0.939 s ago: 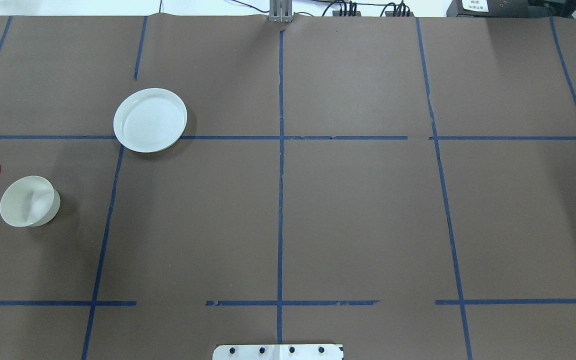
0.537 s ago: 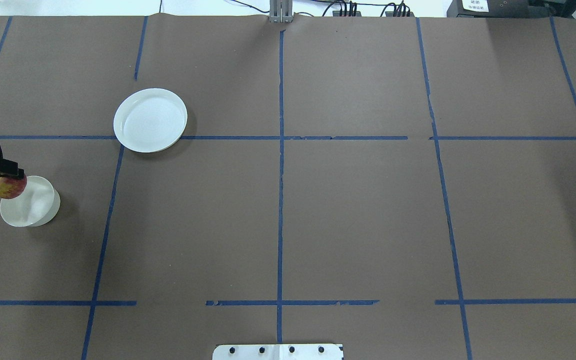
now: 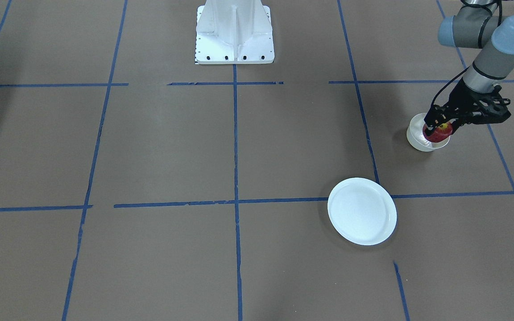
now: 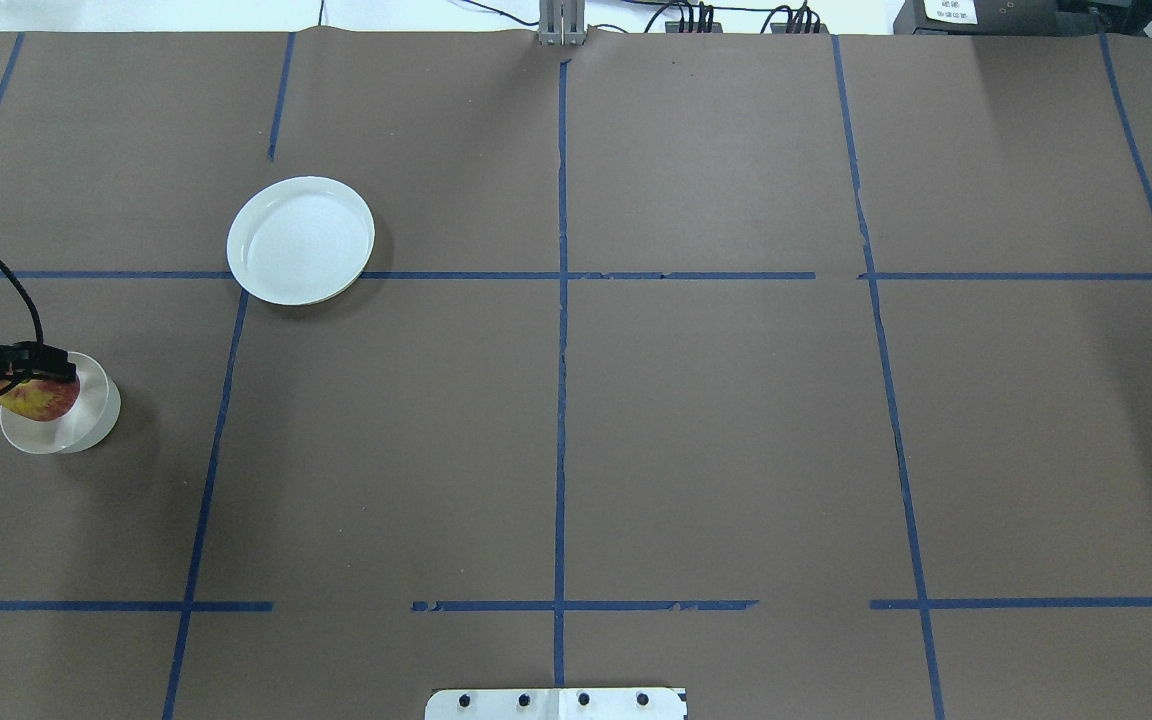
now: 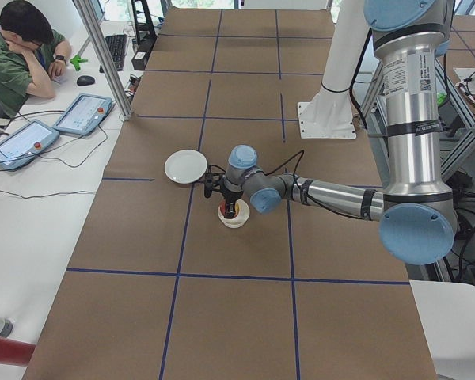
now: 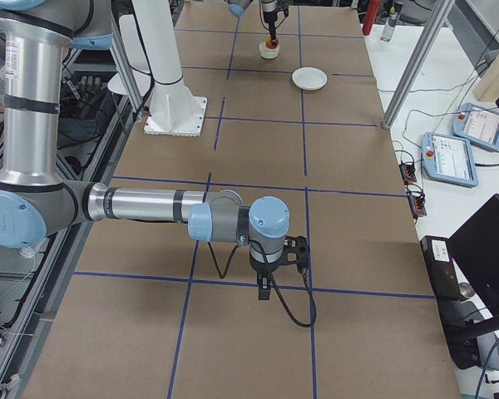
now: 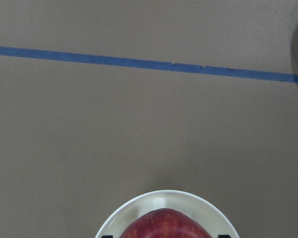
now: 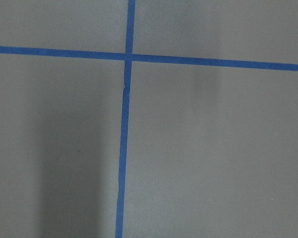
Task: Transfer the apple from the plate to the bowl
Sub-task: 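Lower the apple into the white bowl and open the left gripper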
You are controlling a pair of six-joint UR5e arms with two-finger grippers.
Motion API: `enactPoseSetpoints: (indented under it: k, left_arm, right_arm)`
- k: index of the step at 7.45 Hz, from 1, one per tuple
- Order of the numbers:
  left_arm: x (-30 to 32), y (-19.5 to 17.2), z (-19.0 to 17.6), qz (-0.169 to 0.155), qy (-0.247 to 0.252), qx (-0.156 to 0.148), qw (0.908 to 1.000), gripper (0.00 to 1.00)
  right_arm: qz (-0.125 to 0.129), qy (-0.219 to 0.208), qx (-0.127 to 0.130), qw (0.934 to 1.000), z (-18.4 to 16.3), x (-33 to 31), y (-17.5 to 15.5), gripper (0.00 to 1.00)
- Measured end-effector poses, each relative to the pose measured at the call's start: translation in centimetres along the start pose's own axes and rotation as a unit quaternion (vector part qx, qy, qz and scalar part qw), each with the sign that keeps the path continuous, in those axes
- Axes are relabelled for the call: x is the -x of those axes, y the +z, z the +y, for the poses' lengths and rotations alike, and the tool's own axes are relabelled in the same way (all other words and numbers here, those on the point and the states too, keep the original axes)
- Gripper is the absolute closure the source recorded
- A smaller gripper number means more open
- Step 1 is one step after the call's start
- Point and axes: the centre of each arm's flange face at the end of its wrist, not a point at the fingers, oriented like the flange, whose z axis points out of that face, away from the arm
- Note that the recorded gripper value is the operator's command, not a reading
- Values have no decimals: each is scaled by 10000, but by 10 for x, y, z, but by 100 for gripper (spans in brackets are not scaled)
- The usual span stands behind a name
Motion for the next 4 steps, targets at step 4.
enactPoseSetpoints:
  k: [4]
  left_arm:
    - [-6,4,7,48,39,108,9999,0]
  right_arm:
    - [0,0,0,10000,0,0,0,0]
